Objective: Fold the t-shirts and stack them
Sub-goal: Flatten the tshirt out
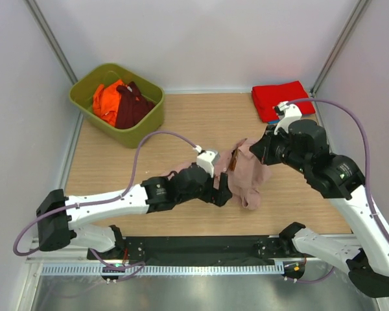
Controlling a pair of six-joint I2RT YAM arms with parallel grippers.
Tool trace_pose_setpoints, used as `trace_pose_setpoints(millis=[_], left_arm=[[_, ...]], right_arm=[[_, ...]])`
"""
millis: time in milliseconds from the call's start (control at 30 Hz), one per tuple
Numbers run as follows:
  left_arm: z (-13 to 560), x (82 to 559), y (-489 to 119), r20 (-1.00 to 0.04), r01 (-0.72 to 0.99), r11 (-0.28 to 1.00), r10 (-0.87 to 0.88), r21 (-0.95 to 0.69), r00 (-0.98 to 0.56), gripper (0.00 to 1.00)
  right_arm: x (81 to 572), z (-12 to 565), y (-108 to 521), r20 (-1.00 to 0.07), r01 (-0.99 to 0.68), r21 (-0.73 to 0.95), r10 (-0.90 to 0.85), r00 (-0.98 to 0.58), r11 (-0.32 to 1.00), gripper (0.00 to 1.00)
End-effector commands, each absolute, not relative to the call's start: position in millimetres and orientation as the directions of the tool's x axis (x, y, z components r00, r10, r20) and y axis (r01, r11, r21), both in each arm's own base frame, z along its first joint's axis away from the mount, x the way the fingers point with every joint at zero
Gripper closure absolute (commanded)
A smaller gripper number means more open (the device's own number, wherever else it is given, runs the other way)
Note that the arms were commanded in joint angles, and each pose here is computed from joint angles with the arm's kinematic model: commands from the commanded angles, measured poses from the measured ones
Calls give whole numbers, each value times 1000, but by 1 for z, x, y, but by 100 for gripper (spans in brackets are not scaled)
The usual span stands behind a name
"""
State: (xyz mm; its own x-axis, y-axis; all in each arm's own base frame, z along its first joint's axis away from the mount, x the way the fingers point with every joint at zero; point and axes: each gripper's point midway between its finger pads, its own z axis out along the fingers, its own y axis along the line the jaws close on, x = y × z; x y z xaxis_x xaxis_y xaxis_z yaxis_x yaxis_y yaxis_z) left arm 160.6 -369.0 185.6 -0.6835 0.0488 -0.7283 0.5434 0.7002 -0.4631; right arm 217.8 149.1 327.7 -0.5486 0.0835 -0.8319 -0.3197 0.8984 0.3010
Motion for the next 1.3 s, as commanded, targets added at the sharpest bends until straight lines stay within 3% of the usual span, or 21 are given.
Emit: trace_pose_setpoints(millis=[0,300,433,733,833,1033,1167,1267], left_arm=[[205,144,-387,-828,644,670,79,-368,-556,13],[177,120,-404,-852,636,725,131,-267,-507,9],[173,140,-401,-857,501,822,33,-269,-514,10],[175,152,-429,-863,481,833,7,-274,-505,12],[170,160,-436,-845,472,825,-12,-310,-534,19],[165,179,-437,-833,452,830,-27,-327,-553,45],[175,188,-426,-862,437,854,-25,-282,-507,69],[185,191,-419,-876,433,859,-37,-274,-481,79]], right_arm=[[217,371,159,-858,-367,363,153,-491,856,99],[209,404,157,-867,-386,401,208,-453,831,99],[206,410,156,-864,-383,420,234,-446,823,99],[202,414,155,-857,-382,440,254,-448,812,99],[196,417,160,-849,-408,463,260,-461,787,99],[191,423,160,-842,-414,482,277,-463,772,99],[189,420,160,-838,-410,486,278,-470,772,99],[188,421,159,-838,-411,487,280,-468,771,99]])
